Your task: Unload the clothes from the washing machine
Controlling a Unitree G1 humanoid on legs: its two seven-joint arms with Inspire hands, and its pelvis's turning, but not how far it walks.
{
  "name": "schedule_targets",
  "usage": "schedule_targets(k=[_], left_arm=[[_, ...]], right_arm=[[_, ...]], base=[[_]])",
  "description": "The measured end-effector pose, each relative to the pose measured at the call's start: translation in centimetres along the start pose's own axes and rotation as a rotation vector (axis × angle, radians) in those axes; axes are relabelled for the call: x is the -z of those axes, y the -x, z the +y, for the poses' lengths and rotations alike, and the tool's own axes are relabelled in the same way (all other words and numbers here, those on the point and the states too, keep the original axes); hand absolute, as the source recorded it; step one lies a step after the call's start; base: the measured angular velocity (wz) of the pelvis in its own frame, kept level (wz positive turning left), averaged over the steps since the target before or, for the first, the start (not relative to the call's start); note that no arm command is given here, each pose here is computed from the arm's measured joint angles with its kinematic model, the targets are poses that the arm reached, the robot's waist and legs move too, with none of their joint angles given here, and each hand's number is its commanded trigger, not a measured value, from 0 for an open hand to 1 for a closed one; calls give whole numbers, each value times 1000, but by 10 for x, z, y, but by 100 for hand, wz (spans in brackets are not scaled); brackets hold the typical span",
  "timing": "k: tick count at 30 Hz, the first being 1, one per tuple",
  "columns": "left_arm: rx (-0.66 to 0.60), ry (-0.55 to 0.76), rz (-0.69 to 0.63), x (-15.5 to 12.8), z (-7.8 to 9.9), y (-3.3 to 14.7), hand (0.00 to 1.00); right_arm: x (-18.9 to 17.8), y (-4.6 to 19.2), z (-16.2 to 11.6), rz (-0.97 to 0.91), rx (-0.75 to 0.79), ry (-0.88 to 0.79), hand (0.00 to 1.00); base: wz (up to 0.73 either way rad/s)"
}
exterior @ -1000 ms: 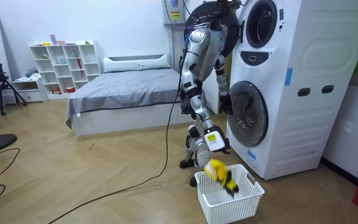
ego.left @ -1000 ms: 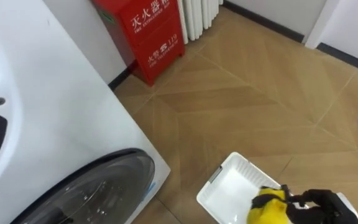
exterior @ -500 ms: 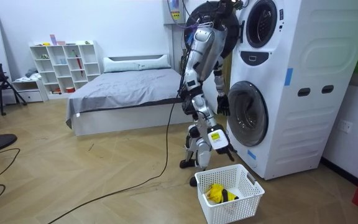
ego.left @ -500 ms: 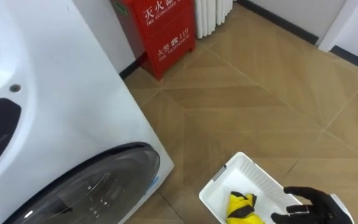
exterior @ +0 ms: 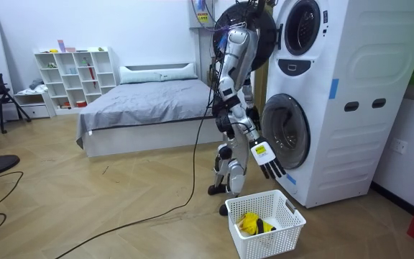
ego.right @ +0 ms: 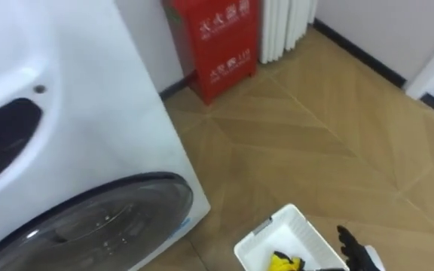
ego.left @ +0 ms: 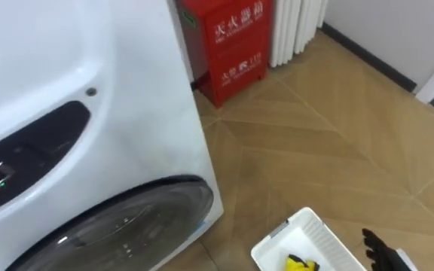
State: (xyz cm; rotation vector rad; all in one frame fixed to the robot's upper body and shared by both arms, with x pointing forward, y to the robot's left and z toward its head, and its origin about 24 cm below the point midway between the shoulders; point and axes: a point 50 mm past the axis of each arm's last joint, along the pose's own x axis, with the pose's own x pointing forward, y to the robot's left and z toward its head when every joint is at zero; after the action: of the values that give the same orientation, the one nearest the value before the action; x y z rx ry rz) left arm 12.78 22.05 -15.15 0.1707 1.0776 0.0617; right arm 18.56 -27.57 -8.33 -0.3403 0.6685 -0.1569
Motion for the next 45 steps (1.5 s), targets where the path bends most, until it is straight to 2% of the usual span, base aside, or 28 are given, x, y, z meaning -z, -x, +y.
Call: schedule_targets(k=[4,8,13,16,22,31,41,45], left_arm=[[-6,5,25,16,0,5,0],[-46,19,71,40,3,12,0],[-71,36,119,59,1,18,0],[-104,44,137,64,4,20,0],[-153,107,165,73,8,23,0],[-215,123,205,88,15,30,0],[-222,75,194,85,15,29,0],[-227,101,197,86,13,30,0]], right_arm=[[41,13,4,144,-24,14,0],[77,29,27,289,-101,-13,0],[107,45,48,445,-181,-87,0],[122,54,51,531,-177,-136,0],[130,60,54,593,-153,-202,0],[128,58,59,608,-194,-141,0],[127,58,69,604,-228,-125,0],[129,60,70,608,-231,-130,0]], base=[[29],[41],[47],[40],[30],[7],[3],[-1]])
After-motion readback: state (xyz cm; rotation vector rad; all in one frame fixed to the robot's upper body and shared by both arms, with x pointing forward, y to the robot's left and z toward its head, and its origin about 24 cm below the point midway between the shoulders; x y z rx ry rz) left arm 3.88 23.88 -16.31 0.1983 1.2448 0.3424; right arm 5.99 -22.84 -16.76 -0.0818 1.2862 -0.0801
